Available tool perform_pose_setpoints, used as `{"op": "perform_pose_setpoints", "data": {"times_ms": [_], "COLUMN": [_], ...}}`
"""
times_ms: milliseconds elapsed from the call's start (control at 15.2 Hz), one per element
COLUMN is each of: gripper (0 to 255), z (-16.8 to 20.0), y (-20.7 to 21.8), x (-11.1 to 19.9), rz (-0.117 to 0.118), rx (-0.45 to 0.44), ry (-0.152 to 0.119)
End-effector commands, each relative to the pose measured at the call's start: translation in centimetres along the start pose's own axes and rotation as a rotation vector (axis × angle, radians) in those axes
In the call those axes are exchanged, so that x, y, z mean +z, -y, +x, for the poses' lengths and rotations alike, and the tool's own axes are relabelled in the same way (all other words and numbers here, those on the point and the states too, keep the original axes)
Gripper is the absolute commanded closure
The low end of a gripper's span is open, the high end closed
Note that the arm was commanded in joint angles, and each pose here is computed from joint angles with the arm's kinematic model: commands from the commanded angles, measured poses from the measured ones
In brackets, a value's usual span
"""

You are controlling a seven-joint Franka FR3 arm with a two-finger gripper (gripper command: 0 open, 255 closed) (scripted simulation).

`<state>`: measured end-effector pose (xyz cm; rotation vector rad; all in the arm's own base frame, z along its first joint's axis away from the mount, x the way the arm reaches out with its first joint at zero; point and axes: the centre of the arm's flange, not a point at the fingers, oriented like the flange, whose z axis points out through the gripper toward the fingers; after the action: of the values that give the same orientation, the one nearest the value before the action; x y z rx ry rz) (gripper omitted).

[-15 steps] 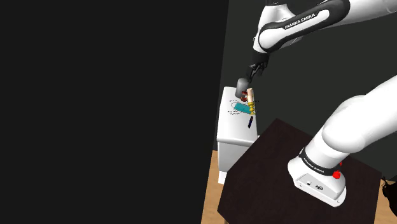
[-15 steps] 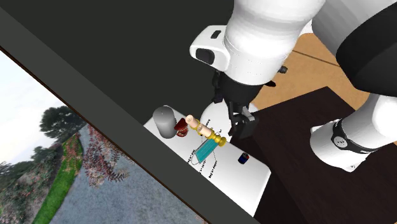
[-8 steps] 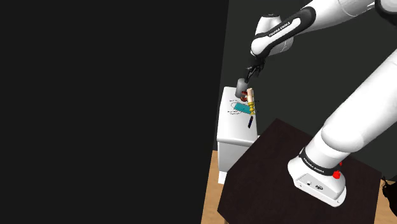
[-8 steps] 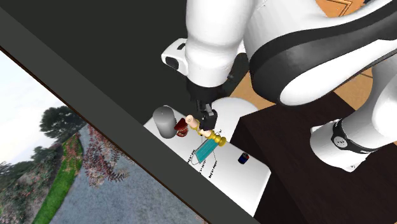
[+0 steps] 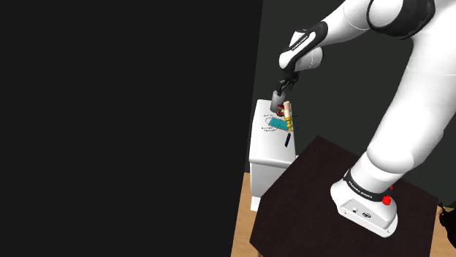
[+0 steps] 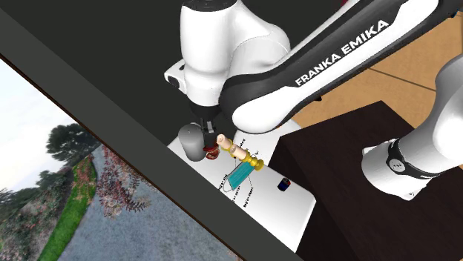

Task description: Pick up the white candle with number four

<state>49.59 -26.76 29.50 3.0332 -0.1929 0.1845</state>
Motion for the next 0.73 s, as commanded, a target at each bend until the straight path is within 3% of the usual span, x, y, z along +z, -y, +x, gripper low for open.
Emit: {"op": "perform_pose_setpoints", "data": {"times_ms": [0, 660], "gripper": [0, 0], "z": [1.2, 1.3], "y": [-1.3, -1.8], "x": [1.8, 6.6], "rz": [-0.004, -0.006], "rx": [0.009, 0.014], "ry": [-0.011, -0.017]}}
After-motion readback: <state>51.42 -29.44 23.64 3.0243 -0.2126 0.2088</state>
